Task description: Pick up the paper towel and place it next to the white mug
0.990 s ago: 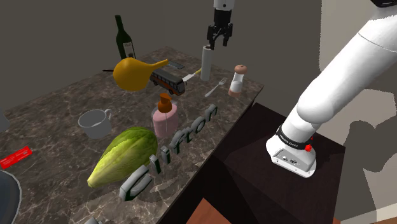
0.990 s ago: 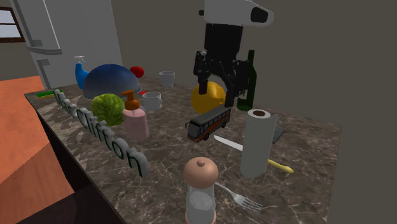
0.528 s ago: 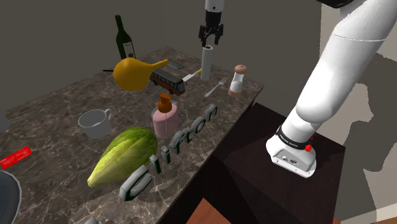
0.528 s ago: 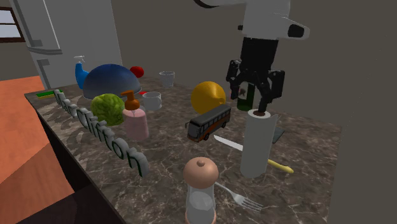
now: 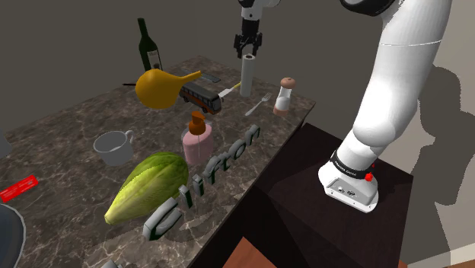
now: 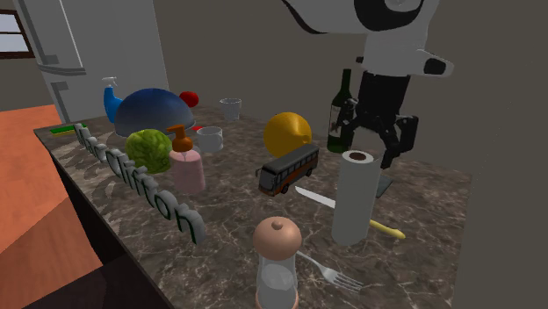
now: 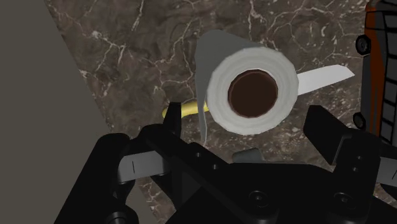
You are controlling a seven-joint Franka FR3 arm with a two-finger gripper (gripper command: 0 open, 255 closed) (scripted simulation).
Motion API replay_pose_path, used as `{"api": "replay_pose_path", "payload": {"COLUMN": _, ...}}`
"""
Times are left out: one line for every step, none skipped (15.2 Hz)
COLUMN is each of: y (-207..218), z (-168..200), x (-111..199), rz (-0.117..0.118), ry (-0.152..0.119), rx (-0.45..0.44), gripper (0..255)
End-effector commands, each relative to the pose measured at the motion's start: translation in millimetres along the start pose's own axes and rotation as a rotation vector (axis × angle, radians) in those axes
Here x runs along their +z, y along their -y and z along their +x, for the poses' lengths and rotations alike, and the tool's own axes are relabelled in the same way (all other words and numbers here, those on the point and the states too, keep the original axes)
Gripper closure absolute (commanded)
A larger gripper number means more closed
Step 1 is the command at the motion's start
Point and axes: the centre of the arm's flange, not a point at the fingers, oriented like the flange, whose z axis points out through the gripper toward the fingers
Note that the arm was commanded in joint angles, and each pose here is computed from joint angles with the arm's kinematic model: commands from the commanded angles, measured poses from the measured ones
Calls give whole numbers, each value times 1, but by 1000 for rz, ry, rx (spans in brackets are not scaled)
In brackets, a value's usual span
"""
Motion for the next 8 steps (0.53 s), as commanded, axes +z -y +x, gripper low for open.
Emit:
{"api": "replay_pose_path", "payload": {"y": 1, "z": 1, "x": 11, "rz": 0, "ry": -1, "rx": 0, "gripper": 0}}
{"api": "replay_pose_path", "payload": {"y": 1, "z": 1, "x": 16, "rz": 0, "ry": -1, "rx": 0, "gripper": 0}}
{"api": "replay_pose_path", "payload": {"y": 1, "z": 1, "x": 21, "rz": 0, "ry": -1, "rx": 0, "gripper": 0}}
{"api": "replay_pose_path", "payload": {"y": 1, "z": 1, "x": 24, "rz": 0, "ry": -1, "rx": 0, "gripper": 0}}
{"api": "replay_pose_path", "payload": {"y": 1, "z": 1, "x": 24, "rz": 0, "ry": -1, "rx": 0, "gripper": 0}}
{"api": "replay_pose_path", "payload": {"y": 1, "z": 1, "x": 24, "rz": 0, "ry": -1, "rx": 0, "gripper": 0}}
{"api": "replay_pose_path", "payload": {"y": 1, "z": 1, "x": 24, "rz": 0, "ry": -1, "rx": 0, "gripper": 0}}
{"api": "replay_pose_path", "payload": {"y": 1, "z": 1, "x": 24, "rz": 0, "ry": -1, "rx": 0, "gripper": 0}}
